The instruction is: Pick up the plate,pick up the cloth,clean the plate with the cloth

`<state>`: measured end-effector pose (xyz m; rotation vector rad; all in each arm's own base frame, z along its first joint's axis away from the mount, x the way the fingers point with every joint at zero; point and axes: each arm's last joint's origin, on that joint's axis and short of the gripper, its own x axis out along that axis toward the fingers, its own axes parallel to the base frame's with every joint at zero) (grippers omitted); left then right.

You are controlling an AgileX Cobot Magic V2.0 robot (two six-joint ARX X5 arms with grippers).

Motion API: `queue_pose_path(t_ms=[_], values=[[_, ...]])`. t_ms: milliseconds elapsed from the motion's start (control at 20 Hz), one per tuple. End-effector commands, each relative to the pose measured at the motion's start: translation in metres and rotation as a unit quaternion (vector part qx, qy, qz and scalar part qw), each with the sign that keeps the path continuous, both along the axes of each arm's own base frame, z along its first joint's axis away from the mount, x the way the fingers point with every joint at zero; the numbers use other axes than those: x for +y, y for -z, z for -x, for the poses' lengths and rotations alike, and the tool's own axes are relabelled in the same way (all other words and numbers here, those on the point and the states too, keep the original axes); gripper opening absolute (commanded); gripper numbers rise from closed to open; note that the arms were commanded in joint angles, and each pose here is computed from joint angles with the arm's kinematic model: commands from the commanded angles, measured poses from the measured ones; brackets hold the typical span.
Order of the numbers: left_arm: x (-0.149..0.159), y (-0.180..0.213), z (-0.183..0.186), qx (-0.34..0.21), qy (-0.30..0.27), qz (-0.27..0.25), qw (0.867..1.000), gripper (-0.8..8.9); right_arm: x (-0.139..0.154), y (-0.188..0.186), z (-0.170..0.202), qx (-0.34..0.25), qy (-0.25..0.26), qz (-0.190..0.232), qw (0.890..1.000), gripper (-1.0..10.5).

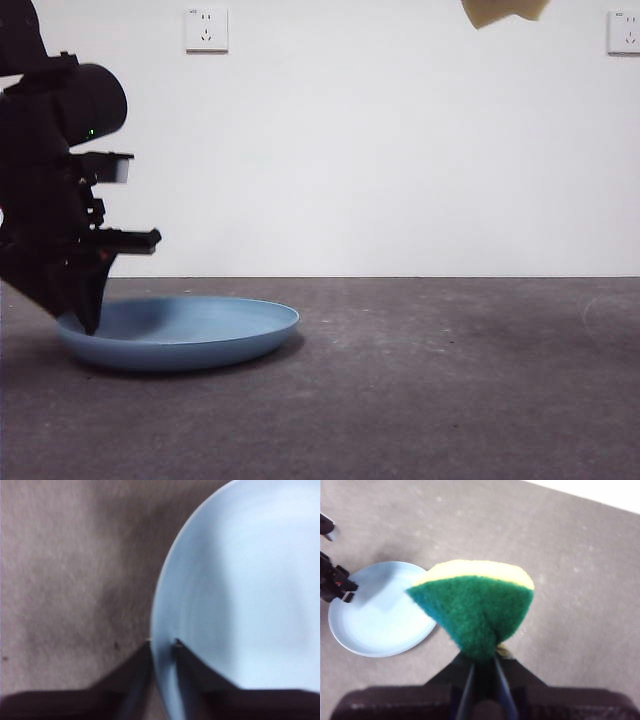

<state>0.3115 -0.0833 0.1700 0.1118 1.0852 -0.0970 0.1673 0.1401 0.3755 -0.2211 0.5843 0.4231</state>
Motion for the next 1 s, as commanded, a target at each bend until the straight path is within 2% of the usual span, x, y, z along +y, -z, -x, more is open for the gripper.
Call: queue_pose_path(t_ms=[50, 150, 250, 500, 750, 850, 1000], values=[[0.0, 0.005, 0.002, 0.009, 0.011, -0.009, 1.0, 5.0, -0.001, 0.004, -0.003, 0.007, 0.005, 0.01, 1.0, -0.2], [-0.001, 0.0, 0.005, 0.007, 0.007, -0.004, 1.0, 5.0, 0.0, 0.005, -0.004, 0.009, 0.005, 0.013, 1.0, -0.2], [-0.006, -0.018, 0.011, -0.02, 0.0, 0.014, 1.0, 5.0, 0.0, 0.006, -0.006, 0.009, 0.005, 0.016, 1.0, -0.2], [-0.014, -0.093, 0.05, -0.141, 0.034, 0.06, 0.988, 5.0, 0.002, 0.02, -0.032, 0.027, 0.036, 0.026, 0.999, -0.2], [-0.012, -0.148, 0.106, -0.221, 0.065, 0.108, 0.967, 5.0, 0.012, 0.065, -0.081, 0.094, 0.078, 0.06, 0.991, -0.2], [-0.011, -0.158, 0.123, -0.233, 0.081, 0.129, 0.96, 5.0, 0.02, 0.087, -0.1, 0.13, 0.058, 0.049, 0.989, -0.2], [-0.011, -0.165, 0.137, -0.235, 0.09, 0.142, 0.957, 5.0, 0.032, 0.126, -0.126, 0.181, 0.036, 0.039, 0.982, -0.2]])
